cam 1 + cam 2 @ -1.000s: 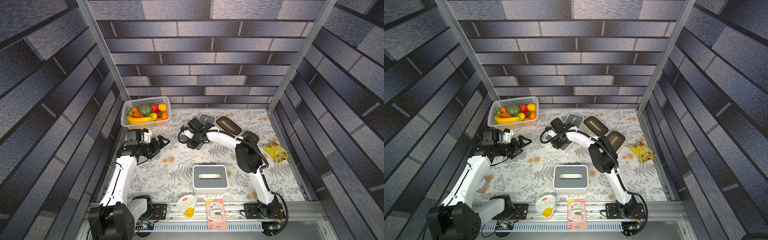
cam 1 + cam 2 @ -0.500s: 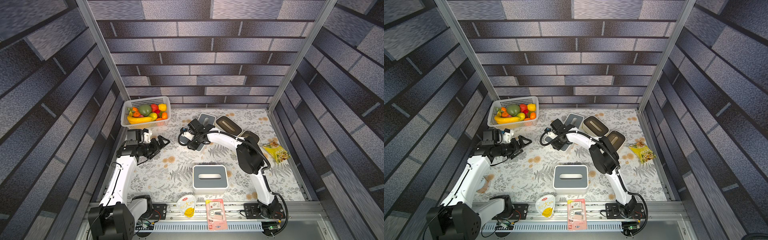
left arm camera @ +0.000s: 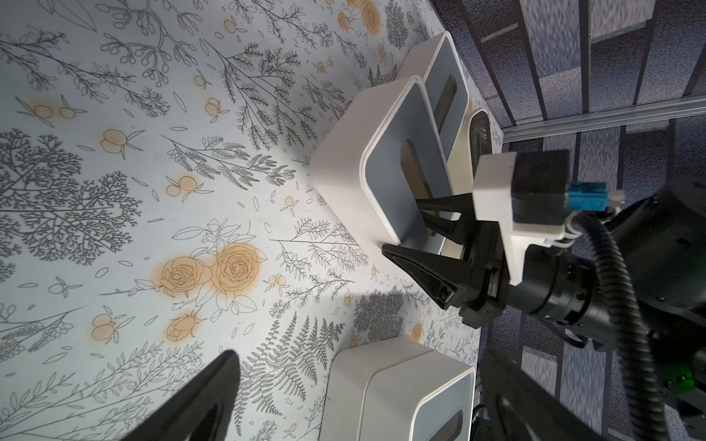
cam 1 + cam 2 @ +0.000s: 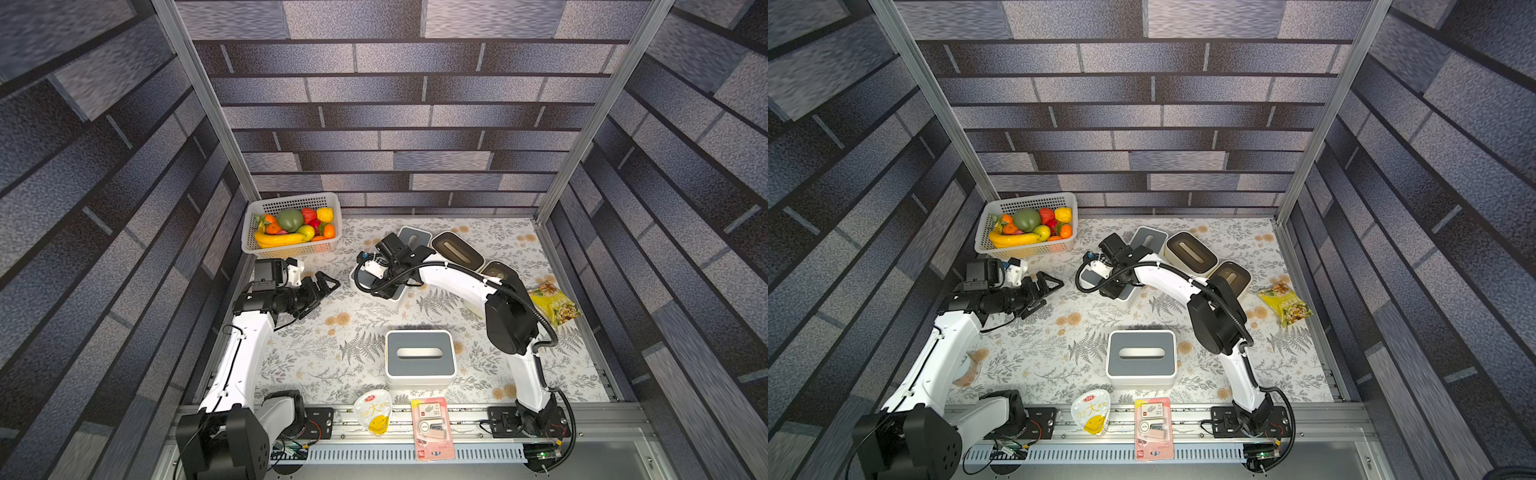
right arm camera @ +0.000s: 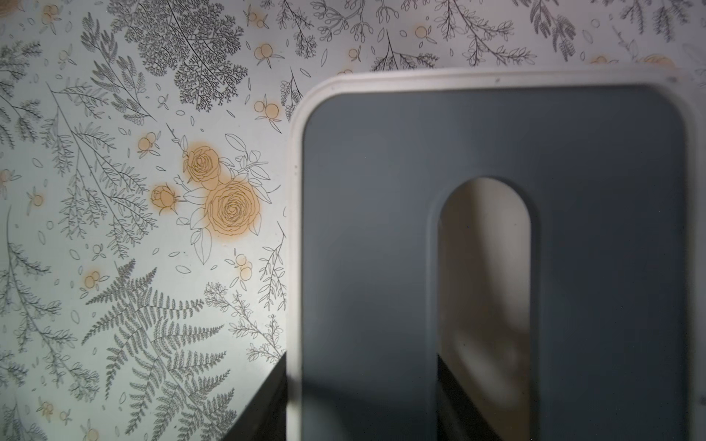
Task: Stack the tissue boxes
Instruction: Pick up the tissue box from the center of the board.
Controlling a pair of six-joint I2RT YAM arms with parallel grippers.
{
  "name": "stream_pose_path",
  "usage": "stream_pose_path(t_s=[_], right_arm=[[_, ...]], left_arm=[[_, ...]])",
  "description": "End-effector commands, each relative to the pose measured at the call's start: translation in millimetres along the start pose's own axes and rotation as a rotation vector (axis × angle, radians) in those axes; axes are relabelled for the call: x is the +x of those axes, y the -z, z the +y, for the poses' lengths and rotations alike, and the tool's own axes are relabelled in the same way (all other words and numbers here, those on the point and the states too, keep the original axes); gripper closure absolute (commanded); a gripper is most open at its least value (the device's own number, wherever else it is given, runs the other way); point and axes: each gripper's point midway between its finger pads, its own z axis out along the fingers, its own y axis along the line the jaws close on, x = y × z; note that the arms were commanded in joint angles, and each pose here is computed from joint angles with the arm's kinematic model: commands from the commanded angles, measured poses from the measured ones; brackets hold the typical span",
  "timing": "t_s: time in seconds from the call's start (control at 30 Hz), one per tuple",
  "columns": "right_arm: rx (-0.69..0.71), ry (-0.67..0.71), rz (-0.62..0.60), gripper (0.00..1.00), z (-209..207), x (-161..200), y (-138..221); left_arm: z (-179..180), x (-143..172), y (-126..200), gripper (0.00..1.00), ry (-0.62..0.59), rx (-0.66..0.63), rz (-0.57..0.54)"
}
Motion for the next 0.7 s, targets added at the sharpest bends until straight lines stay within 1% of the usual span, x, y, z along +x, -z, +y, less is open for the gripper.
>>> stream_pose_path(t_s=[0.0, 0.17, 0.23, 0.4, 0.67], right_arm=[[-0.010, 0.052, -0.073, 0.55, 10.6, -18.1, 23.3], [-0.009, 0.066, -0.076, 0.55, 13.5, -16.4, 27.2], [-0.002, 0.078, -0.107, 0.55, 16.4, -22.8, 41.9], [0.008, 0.091, -0.117, 0.55, 17.4, -23.5, 50.6], [0.027, 0.109, -0.127, 0.55, 17.9, -23.4, 66.2]], left_arm=[[5.0, 7.2, -1.7, 0.00, -0.016, -0.025, 0.025], [5.2, 8.9, -2.8, 0.00, -0.023, -0.030, 0.033], [5.6, 10.3, -3.5, 0.00, -0.025, -0.035, 0.038], [5.1, 13.1, -5.1, 0.00, -0.037, -0.043, 0.051], [-10.3, 16.8, -2.4, 0.00, -0.101, 0.004, 0.043]])
